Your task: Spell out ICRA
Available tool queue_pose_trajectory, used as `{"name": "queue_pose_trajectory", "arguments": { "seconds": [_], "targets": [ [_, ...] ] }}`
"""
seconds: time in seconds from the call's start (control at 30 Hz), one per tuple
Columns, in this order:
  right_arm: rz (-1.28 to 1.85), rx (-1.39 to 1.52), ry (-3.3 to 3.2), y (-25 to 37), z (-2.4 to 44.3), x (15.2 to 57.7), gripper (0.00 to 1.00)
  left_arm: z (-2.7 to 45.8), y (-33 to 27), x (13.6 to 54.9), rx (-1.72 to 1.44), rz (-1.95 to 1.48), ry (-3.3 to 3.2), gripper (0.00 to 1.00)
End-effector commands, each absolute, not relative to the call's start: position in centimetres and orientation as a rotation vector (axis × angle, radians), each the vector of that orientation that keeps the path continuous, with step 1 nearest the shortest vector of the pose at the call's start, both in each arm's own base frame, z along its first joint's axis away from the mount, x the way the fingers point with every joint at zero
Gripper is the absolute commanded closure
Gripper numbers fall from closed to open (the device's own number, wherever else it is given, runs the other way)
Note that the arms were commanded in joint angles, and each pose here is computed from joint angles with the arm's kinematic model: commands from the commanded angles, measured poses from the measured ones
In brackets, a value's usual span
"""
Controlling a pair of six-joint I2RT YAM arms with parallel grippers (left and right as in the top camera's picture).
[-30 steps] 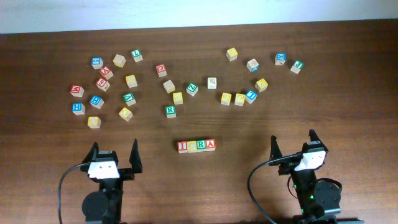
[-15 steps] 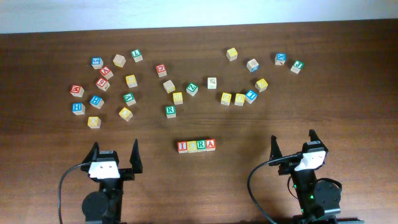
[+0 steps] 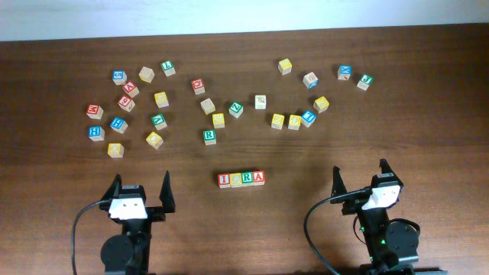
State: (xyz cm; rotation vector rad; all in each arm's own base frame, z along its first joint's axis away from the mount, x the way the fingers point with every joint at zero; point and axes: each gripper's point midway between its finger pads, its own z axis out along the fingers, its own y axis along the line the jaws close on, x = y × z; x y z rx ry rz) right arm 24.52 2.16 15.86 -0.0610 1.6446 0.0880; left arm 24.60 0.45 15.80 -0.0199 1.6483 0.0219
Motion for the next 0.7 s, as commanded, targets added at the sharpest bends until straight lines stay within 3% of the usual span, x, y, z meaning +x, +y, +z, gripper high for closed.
{"name": "queue_pose_trajectory", "arguments": {
  "seconds": [0.0, 0.67],
  "targets": [
    [0.072, -0.052, 1.647, 1.84, 15.61, 24.53, 0.02, 15.64, 0.32, 24.59, -0.003, 0.023, 1.65, 0.01],
    [0.067, -0.053, 1.647, 1.78, 15.6, 24.54, 0.01, 15.64, 0.32, 24.59, -0.003, 0.023, 1.65, 0.01]
  ]
}}
